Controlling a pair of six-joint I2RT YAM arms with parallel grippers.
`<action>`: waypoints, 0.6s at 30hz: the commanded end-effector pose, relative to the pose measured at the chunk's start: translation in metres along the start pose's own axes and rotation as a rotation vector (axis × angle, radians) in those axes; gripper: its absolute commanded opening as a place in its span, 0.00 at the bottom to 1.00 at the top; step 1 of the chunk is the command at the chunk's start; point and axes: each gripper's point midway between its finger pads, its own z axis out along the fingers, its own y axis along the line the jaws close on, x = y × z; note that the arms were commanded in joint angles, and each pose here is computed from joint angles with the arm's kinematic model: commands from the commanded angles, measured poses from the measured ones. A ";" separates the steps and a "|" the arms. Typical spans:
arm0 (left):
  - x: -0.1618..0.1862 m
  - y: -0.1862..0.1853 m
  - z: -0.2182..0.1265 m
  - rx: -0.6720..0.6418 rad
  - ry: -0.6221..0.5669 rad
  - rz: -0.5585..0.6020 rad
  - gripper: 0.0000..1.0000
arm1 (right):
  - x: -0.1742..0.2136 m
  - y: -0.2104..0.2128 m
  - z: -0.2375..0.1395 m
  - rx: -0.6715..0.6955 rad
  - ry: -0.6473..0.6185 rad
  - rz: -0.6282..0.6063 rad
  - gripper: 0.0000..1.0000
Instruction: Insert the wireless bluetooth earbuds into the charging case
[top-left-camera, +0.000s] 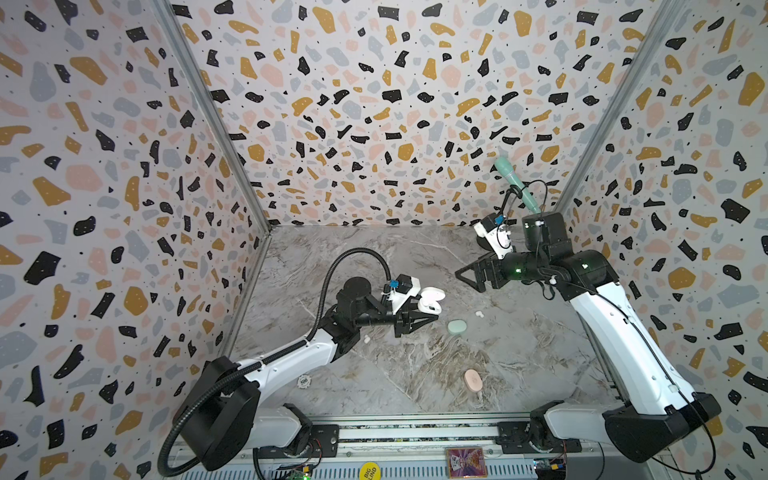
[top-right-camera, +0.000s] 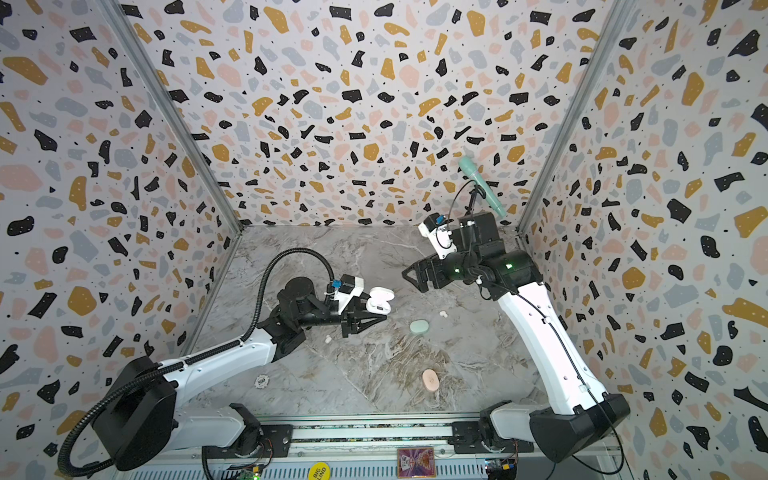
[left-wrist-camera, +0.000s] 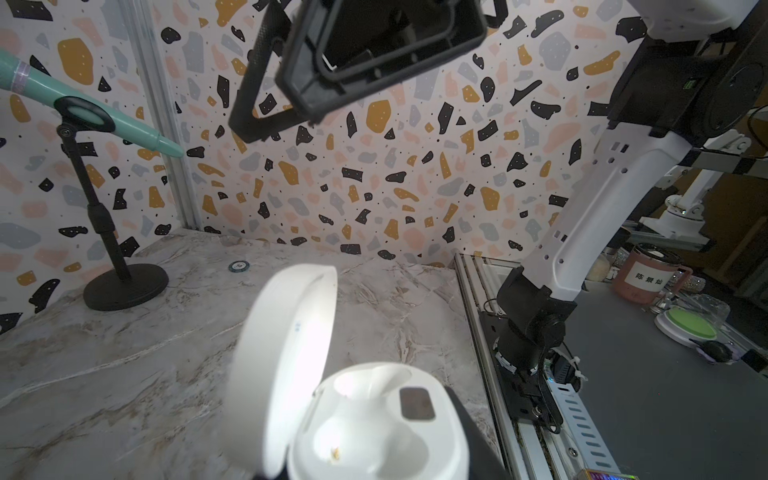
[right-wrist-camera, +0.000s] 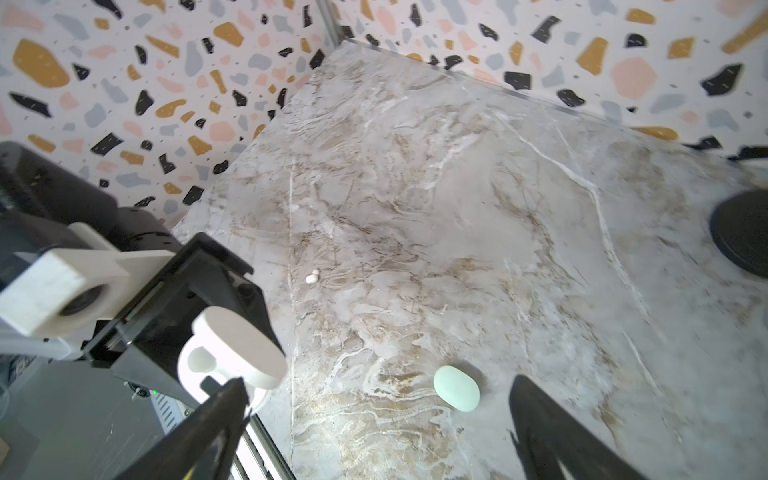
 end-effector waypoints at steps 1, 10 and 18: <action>-0.014 0.002 -0.005 -0.018 -0.056 0.054 0.33 | 0.019 -0.029 0.001 0.046 0.017 0.171 0.99; -0.020 0.009 -0.007 -0.038 -0.102 0.070 0.33 | 0.107 -0.131 0.074 0.252 0.129 0.474 1.00; -0.020 0.013 -0.010 -0.042 -0.110 0.077 0.33 | 0.157 -0.181 0.131 0.299 0.211 0.549 0.91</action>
